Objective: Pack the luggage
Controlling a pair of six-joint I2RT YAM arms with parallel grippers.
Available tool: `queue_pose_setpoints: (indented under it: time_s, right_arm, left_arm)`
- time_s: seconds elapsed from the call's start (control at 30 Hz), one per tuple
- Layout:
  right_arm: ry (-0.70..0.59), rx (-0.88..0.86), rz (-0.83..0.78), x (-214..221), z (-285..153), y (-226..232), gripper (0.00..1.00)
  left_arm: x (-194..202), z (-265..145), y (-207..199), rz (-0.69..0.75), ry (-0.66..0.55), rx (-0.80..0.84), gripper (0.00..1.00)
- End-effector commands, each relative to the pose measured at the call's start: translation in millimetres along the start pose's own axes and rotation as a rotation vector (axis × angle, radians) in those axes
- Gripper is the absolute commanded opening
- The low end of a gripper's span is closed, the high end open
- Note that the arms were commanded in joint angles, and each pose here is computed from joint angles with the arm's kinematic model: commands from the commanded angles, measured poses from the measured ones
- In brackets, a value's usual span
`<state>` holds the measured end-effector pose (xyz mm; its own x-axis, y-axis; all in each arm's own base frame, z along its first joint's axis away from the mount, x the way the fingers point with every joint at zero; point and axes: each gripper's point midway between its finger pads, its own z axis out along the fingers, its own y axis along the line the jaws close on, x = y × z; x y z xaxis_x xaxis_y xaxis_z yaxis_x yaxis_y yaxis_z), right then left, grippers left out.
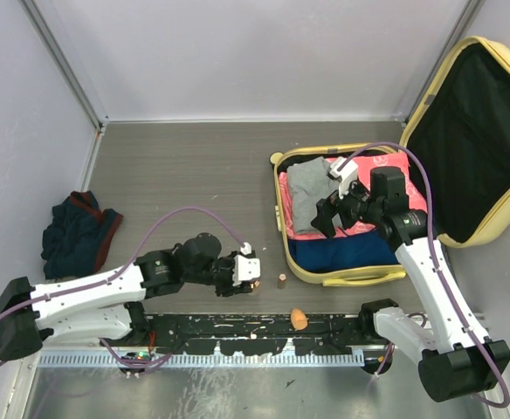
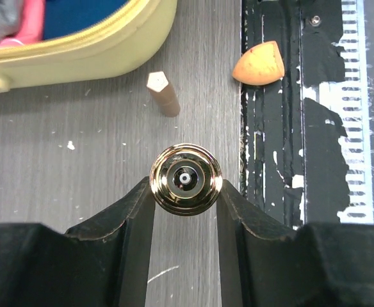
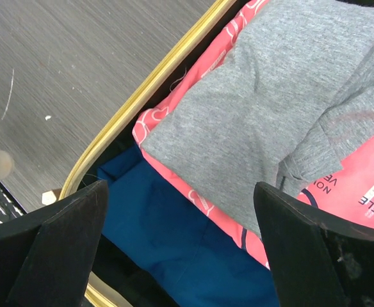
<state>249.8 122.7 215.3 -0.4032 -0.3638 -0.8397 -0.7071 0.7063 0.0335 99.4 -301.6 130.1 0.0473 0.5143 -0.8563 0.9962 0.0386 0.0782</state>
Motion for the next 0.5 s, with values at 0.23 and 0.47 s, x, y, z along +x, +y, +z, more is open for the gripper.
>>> queue_pose_setpoints:
  time_s: [0.23, 0.47]
  right_arm:
    - [-0.155, 0.111, 0.124, -57.9, -7.4, -29.6, 1.00]
    - [-0.225, 0.266, 0.309, -80.9, -30.0, -85.6, 1.00]
  left_arm:
    - [-122.2, -24.3, 26.7, 0.115, -0.012, 0.028, 0.00]
    - [-174.0, 16.6, 51.3, 0.092, 0.023, 0.062, 0.00]
